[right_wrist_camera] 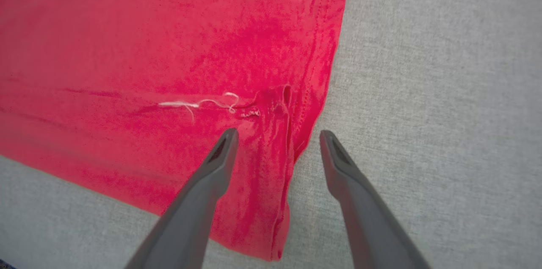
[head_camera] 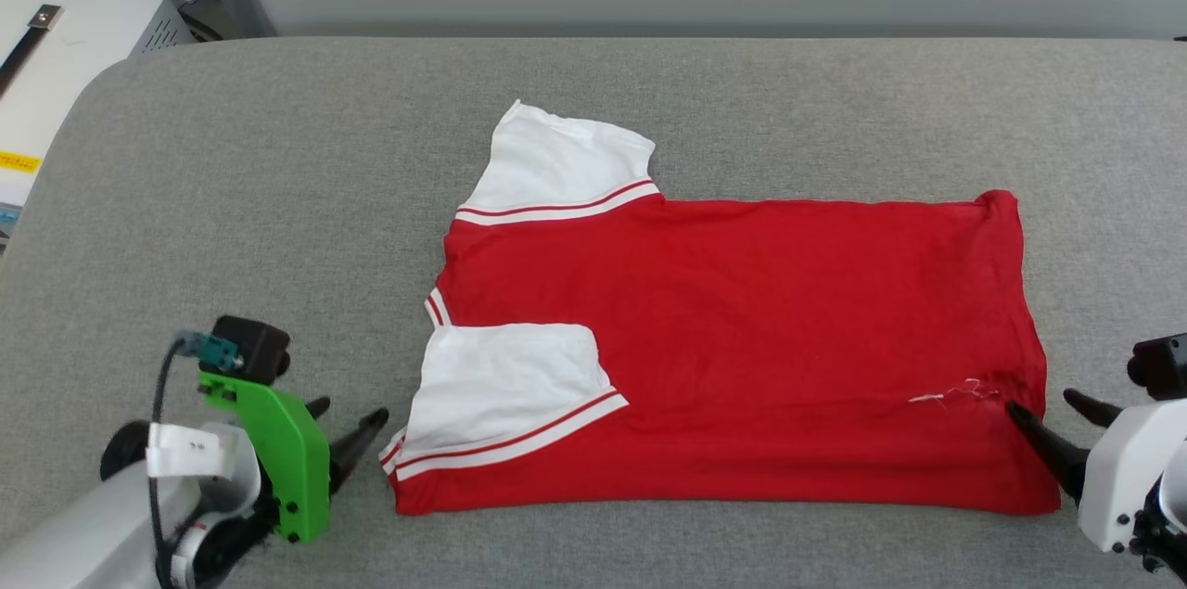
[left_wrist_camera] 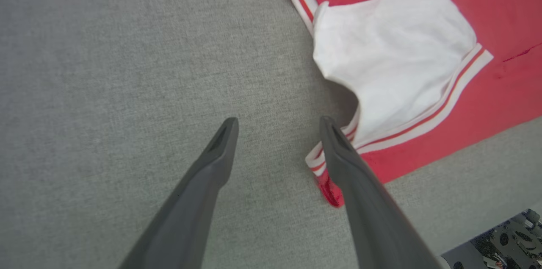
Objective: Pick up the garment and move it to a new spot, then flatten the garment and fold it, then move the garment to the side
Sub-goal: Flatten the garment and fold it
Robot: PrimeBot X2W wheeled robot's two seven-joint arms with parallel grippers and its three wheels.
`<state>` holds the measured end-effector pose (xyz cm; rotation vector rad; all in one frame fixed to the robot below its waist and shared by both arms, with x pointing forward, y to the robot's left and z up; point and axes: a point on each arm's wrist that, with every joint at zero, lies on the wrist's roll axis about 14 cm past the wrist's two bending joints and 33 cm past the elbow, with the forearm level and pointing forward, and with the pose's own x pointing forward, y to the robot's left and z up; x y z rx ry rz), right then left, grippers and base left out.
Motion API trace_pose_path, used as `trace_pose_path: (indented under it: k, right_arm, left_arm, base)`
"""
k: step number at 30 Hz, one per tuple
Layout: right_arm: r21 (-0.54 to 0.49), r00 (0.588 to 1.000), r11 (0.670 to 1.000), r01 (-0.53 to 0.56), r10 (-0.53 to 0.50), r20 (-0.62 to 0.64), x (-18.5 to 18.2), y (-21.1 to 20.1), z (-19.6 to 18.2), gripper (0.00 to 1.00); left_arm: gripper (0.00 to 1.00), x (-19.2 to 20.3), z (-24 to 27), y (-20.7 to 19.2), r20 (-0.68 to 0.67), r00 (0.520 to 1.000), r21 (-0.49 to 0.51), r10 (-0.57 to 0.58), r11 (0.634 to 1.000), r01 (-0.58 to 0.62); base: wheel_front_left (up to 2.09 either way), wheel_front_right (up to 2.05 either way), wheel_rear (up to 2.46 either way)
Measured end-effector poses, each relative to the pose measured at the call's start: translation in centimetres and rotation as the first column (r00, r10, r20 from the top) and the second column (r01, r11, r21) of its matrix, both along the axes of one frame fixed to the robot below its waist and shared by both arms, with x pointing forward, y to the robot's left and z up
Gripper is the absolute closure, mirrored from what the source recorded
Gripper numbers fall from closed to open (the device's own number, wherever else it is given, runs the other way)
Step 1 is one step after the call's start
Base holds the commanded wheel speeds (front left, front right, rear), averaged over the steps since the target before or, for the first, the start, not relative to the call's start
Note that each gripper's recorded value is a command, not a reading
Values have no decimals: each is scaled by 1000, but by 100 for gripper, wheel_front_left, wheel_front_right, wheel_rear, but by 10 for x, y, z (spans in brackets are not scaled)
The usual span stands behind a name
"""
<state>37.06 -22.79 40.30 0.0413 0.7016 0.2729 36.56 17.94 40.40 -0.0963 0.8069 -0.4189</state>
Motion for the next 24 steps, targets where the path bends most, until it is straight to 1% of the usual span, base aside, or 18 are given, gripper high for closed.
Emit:
trace_pose_path:
  k: [2,4,5,7,10,13,16,18,21,24]
  right_arm:
    - [20,995,1000,19,-21,99,11,-1,19,0]
    - [49,974,998,50,-59,219,26,-4,43,0]
    - [58,955,996,62,-76,287,34,-6,58,0]
    - [58,921,996,74,-91,378,44,-8,77,0]
    - [57,878,995,80,-98,468,54,-5,96,0]
    - [60,836,995,82,-102,539,63,-1,113,0]
    - [65,801,995,82,-104,590,71,5,124,0]
    - [69,789,995,77,-103,606,76,9,127,0]
    - [58,790,996,69,-90,607,81,14,123,0]
    - [41,793,997,61,-73,604,87,17,117,0]
  left_arm:
    - [0,15,21,4,74,997,-11,7,1000,-7]
    - [0,33,45,5,152,988,-22,9,1000,-6]
    - [0,46,62,6,214,977,-26,12,1000,-6]
    - [0,65,84,5,294,956,-22,6,1000,1]
    - [0,94,117,0,412,911,-8,-13,1000,17]
    - [0,122,139,-10,476,879,-3,-29,999,35]
    - [0,149,152,-23,509,859,18,-61,998,60]
    - [0,166,156,-35,505,860,13,-79,996,84]
    - [0,191,153,-51,467,877,28,-111,993,111]
    - [0,217,142,-63,391,910,56,-140,990,128]
  base:
    - [0,0,0]
    - [0,0,0]
    - [0,0,0]
    - [0,0,0]
    - [0,0,0]
    - [0,0,0]
    - [0,0,0]
    - [0,0,0]
    - [0,0,0]
    - [0,0,0]
